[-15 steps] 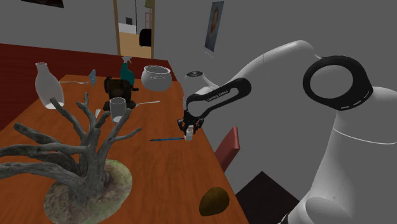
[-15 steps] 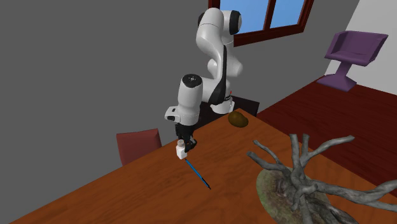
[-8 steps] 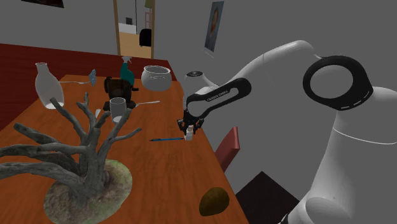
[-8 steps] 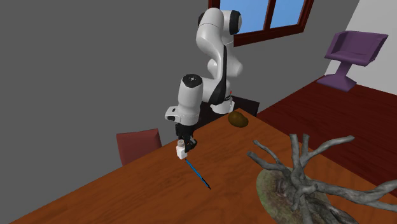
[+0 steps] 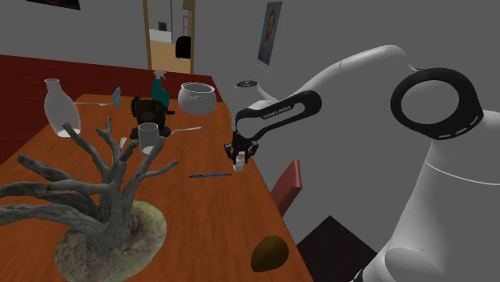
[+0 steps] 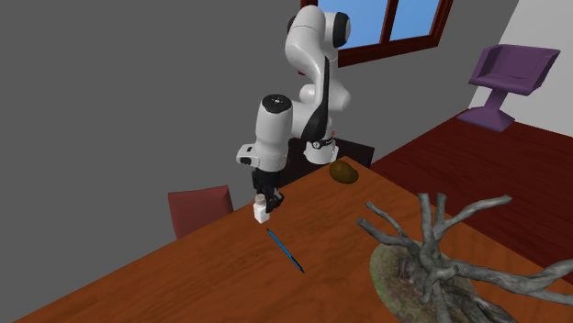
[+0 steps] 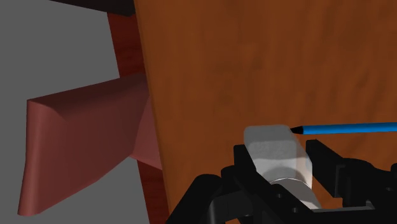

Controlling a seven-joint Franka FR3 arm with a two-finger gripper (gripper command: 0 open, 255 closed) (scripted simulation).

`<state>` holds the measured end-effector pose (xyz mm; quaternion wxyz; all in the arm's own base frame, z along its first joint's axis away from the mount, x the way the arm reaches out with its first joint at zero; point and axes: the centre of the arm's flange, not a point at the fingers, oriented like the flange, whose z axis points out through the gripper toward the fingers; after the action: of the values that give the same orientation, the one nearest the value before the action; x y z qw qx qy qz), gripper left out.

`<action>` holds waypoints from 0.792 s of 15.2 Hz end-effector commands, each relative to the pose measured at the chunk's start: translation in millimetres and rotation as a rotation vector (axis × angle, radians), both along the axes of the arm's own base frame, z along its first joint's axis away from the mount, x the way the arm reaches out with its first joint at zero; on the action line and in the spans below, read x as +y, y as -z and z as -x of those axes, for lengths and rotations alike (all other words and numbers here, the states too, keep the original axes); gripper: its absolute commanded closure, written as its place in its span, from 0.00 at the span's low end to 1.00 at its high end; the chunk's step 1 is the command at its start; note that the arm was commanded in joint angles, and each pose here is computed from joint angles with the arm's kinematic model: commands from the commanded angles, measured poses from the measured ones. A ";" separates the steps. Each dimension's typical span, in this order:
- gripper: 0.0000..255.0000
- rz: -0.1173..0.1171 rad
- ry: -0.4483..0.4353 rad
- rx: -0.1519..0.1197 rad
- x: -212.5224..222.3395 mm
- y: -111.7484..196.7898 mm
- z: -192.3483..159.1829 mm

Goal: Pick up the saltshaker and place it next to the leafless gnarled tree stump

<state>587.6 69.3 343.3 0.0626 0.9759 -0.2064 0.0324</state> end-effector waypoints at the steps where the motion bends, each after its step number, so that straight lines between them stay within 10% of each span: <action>1: 1.00 0.000 0.000 0.000 0.5 -11.0 -0.1; 12: 1.00 0.000 0.000 0.000 0.5 -69.1 -0.1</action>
<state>588.2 69.4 406.4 0.0625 0.9759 -0.2064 0.0324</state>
